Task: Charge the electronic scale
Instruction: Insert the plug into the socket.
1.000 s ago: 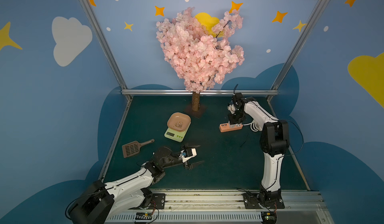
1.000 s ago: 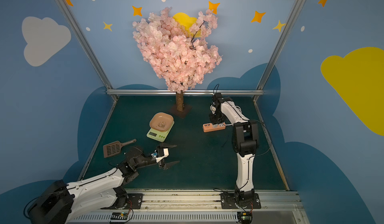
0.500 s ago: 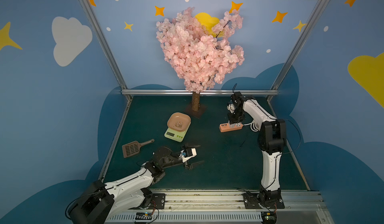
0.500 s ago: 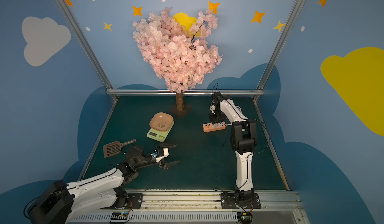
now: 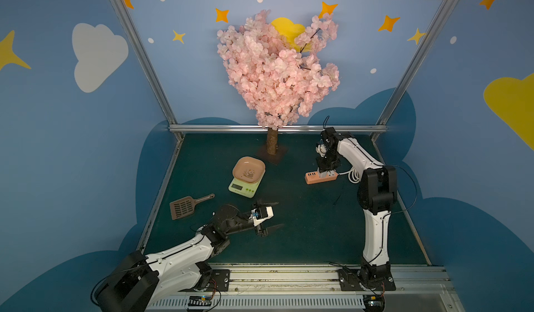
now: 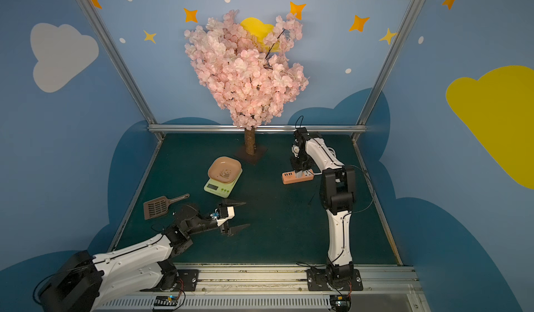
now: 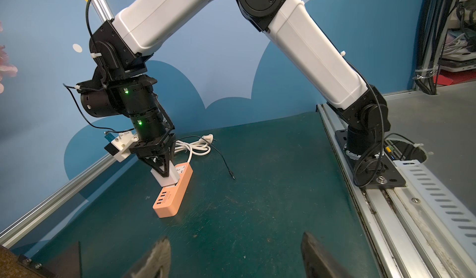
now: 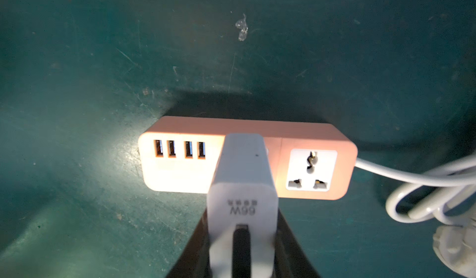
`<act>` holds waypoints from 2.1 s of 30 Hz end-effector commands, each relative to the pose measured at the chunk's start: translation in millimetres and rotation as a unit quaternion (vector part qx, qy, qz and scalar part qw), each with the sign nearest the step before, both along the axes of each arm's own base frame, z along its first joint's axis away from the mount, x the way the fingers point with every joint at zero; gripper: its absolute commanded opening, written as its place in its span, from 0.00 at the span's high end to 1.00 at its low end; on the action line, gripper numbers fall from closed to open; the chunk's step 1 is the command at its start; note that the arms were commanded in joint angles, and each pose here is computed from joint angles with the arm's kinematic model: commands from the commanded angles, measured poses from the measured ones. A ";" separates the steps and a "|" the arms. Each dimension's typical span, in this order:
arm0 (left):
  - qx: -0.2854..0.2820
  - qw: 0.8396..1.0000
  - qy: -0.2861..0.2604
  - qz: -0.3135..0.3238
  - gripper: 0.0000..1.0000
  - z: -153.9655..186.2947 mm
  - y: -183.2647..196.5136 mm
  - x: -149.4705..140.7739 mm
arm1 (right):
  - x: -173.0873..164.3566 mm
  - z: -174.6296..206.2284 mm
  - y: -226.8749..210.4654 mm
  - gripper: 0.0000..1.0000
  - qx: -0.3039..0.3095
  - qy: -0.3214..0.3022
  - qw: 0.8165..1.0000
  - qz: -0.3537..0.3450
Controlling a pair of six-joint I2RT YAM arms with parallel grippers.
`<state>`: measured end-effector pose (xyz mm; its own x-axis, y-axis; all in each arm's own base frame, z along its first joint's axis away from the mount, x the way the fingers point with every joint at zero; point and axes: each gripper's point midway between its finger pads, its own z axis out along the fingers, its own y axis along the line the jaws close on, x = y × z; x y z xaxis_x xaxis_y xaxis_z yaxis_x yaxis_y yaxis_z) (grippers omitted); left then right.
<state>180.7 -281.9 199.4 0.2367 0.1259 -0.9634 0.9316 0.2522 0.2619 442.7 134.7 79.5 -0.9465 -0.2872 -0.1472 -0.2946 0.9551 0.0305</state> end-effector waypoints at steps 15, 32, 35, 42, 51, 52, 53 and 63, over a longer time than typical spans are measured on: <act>-0.009 1.000 -0.008 -0.003 0.21 5.3 -0.9 -0.3 | -50.5 -65.4 11.1 1.00 0.005 0.073 0.997 -0.001; -0.008 1.000 -0.004 -0.002 0.21 4.4 -0.2 -0.5 | -60.2 -55.6 57.8 0.99 0.050 0.084 0.995 0.022; -0.008 1.000 -0.003 -0.003 0.21 3.5 -0.6 -0.4 | -61.2 -50.5 63.3 0.99 0.047 0.072 0.996 0.028; -0.008 1.000 -0.001 0.000 0.21 1.9 1.5 -1.6 | -58.7 -61.7 53.4 0.91 0.021 0.093 0.995 0.020; -0.009 1.000 -0.002 0.001 0.21 3.6 2.7 -2.4 | -28.8 -6.5 61.0 0.56 0.036 0.048 0.998 0.022; -0.008 1.000 -0.001 0.001 0.21 3.3 3.0 -2.9 | -26.2 1.8 61.0 0.49 0.039 0.044 0.998 0.024; -0.008 1.000 -0.002 0.002 0.21 3.1 3.4 -3.1 | -24.4 9.4 60.6 0.45 0.040 0.039 0.998 0.024; -0.008 1.000 0.001 0.012 0.21 2.6 6.5 -2.1 | -68.0 68.0 33.2 0.23 0.043 0.010 0.999 -0.001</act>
<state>176.7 -277.0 204.4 0.2543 0.1104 -0.9608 0.9245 0.2638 0.2750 402.7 182.9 118.0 -0.9407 -0.3067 -0.1452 -0.3242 0.9386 0.1179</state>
